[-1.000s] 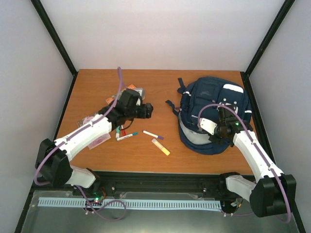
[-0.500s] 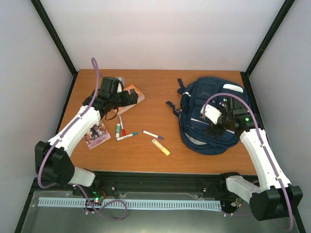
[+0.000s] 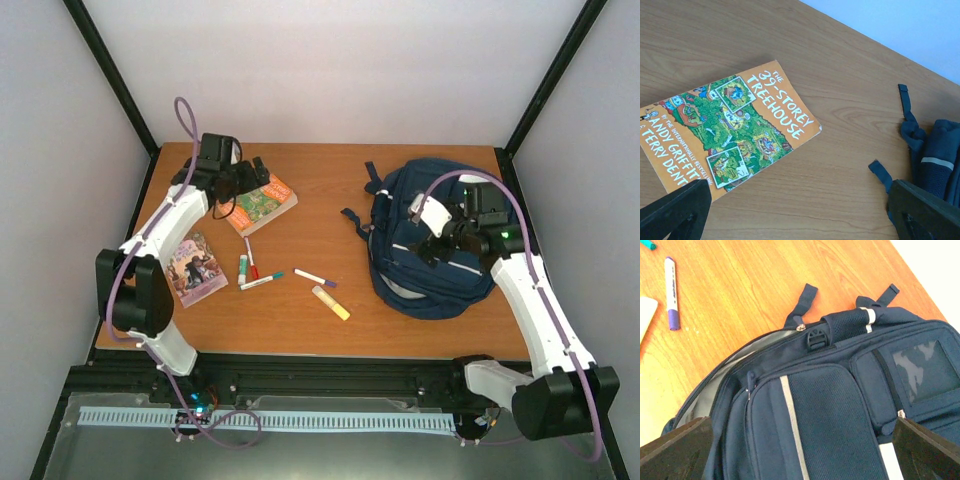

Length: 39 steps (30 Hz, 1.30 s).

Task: Pack the student bag
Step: Move the book to the center of the board.

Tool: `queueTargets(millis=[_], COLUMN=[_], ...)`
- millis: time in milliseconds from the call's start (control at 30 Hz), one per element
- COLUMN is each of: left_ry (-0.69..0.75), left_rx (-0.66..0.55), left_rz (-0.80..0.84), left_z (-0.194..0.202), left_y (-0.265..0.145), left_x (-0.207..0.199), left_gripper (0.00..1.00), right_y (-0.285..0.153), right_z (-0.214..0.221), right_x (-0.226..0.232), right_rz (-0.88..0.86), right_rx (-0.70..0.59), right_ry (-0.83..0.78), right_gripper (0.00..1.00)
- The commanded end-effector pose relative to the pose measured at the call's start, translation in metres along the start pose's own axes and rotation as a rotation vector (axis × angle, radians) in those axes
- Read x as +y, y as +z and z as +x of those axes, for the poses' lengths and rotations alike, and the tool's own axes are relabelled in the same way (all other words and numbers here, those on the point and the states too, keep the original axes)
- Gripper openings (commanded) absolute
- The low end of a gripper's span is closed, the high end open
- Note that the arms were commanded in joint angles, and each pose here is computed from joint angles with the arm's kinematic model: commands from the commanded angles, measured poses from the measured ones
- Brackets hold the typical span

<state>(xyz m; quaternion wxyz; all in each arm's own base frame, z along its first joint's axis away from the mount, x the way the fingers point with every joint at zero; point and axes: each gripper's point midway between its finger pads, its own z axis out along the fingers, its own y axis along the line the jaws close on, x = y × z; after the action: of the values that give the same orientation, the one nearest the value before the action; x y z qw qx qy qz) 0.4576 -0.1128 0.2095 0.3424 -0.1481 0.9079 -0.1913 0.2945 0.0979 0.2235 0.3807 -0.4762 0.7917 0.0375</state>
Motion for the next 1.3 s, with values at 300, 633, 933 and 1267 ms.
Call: queueTargets(millis=[300,633,933,1267], left_ry=[0.137,0.167,0.178,0.023], left_rx=[-0.068,-0.083,-0.239,0.078], left_rz=[-0.088,0.003,-0.259,0.112], left_z=[-0.054,-0.065,-0.118,-0.082], left_y=[0.008,0.013,0.011,0.092], left_x=[0.001,-0.02,0.034,0.07], left_gripper=[1.0,1.0,1.0,0.81], right_y=[0.048,0.081,0.053,0.081], right_z=[-0.043,-0.074,-0.108,-0.1], right_x=[-0.073,-0.067,-0.116,-0.063], right_rz=[0.133,-0.134,0.094,-0.25], right_rx=[-0.044,-0.13,-0.268,-0.286], right_ry=[0.143,0.361,0.381,0.468], right_gripper=[1.0,1.0,1.0,1.0])
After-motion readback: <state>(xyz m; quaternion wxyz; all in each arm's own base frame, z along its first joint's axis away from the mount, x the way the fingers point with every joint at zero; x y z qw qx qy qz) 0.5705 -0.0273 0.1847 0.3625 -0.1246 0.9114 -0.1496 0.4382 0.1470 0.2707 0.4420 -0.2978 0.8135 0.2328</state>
